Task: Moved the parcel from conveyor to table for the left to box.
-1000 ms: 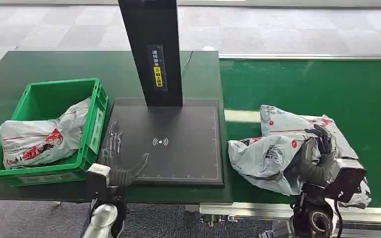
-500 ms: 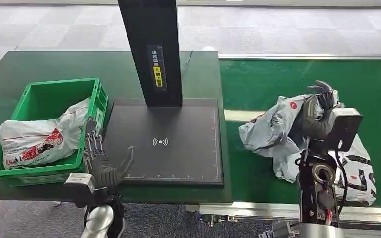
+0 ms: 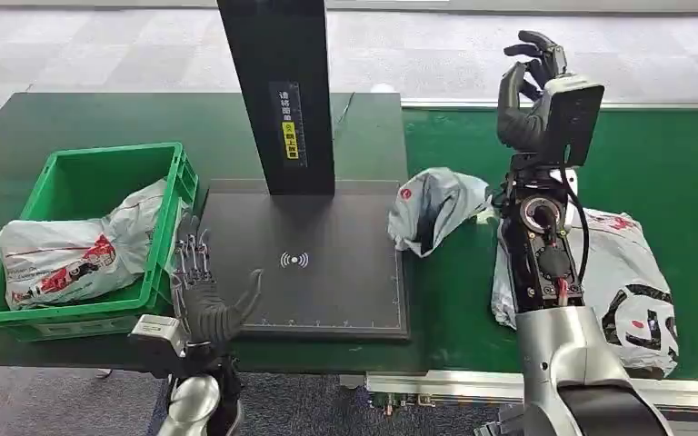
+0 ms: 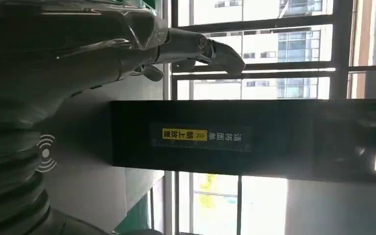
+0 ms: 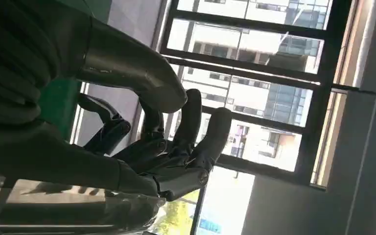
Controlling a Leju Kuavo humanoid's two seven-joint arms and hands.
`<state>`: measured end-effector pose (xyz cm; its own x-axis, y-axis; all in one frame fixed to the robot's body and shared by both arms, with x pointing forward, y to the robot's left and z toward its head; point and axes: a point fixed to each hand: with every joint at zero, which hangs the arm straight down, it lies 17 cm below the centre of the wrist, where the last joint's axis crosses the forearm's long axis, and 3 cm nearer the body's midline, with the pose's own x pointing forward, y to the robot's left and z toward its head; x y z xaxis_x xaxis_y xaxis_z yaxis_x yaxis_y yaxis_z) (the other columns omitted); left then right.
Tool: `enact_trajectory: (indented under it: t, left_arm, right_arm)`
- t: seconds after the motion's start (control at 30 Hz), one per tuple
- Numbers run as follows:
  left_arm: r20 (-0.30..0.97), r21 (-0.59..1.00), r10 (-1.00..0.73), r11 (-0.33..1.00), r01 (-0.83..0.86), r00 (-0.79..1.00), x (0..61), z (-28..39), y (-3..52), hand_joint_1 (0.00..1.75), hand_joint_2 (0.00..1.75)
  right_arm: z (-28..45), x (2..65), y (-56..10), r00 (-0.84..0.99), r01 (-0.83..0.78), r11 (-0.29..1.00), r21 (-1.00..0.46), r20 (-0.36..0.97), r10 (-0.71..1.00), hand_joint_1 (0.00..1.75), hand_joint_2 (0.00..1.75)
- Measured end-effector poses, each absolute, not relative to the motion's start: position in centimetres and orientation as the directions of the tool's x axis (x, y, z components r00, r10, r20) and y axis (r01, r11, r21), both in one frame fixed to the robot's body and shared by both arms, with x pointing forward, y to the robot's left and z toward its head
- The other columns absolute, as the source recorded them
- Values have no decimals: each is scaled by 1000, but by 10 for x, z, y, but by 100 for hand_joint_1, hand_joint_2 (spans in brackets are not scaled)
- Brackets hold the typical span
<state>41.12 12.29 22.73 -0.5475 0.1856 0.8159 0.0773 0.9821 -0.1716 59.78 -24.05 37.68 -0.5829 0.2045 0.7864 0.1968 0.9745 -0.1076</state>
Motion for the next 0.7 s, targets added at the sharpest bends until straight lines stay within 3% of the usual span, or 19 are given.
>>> enact_trajectory:
  t: [0.7]
  left_arm:
    - [816, -170, 187, 982, 82, -548, 411, 228, 121, 0, 175]
  right_arm:
    - [374, 603, -232, -572, 183, 975, -129, 792, 212, 175, 175]
